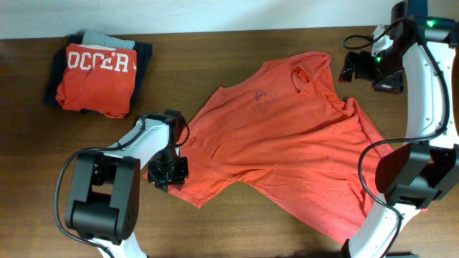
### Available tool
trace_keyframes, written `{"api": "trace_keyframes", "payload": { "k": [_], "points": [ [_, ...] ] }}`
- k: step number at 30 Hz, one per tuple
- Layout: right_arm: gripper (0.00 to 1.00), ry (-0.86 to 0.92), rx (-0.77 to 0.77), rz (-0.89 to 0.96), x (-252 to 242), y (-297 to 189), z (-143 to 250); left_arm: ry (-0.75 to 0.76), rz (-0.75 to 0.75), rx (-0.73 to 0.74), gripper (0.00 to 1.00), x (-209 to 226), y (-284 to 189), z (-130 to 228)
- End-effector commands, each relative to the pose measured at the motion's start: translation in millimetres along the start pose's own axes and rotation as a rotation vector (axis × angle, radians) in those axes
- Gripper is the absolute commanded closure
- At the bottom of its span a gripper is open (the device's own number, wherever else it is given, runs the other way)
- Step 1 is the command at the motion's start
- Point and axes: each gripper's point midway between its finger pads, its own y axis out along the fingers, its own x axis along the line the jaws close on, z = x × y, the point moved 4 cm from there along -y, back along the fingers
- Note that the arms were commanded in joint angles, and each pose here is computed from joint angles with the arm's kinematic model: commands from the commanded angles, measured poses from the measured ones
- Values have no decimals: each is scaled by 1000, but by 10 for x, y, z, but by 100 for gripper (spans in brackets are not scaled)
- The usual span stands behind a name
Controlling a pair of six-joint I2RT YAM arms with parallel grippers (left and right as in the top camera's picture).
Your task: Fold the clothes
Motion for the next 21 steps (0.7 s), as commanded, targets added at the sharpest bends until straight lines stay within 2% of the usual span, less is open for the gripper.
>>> {"api": "trace_keyframes", "payload": {
  "k": [1,6,11,15,21],
  "points": [
    [1,-10,-5,-2,4,-41,17,19,60,-240,59,-89,-631,-210],
    [1,-10,0,-1,3,-41,26,209,148,-546,40,-298,-1513,-540],
    [1,-9,6,-1,2,-41,39,378,159,-776,34,-463,-2063,-838],
    [1,-7,14,-1,2,-41,55,416,190,-875,34,-597,-2158,-1089],
    [1,-7,13,-1,2,-41,54,532,249,-938,34,-881,-1933,-1562]
  ]
}}
